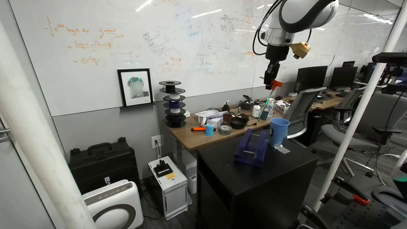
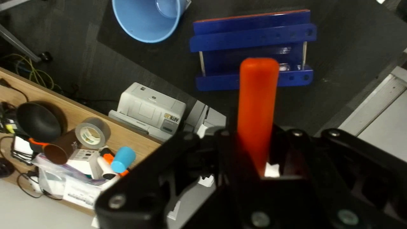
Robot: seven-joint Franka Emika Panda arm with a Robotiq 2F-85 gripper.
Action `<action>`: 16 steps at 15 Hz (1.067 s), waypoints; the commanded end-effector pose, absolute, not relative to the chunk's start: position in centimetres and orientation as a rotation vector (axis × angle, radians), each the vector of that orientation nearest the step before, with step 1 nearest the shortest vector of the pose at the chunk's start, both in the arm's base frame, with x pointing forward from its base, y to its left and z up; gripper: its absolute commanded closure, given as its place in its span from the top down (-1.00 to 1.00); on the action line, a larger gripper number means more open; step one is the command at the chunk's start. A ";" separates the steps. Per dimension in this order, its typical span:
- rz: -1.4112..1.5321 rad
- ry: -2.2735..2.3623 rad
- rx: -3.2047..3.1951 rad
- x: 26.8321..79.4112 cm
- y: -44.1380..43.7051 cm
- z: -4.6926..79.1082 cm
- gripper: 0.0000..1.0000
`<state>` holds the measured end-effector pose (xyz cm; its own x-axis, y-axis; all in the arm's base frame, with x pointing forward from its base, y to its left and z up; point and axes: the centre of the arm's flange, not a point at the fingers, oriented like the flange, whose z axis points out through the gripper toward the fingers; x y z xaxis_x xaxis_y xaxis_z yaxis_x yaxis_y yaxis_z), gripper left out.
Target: Pick up the wrench and put it in the big blue cup
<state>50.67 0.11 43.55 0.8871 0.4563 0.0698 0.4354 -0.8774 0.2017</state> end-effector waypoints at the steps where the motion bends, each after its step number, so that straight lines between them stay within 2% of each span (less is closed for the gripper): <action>1: 0.202 0.543 2.850 51.4 -3.3 44.9 -0.73; 10: 0.142 0.229 2.828 52.0 -10.9 43.3 -0.76; 16: 0.065 0.139 2.840 53.4 -12.3 38.2 -0.76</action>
<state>51.58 -11.68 39.68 0.9913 0.1276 0.0316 0.1136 -0.9525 0.2826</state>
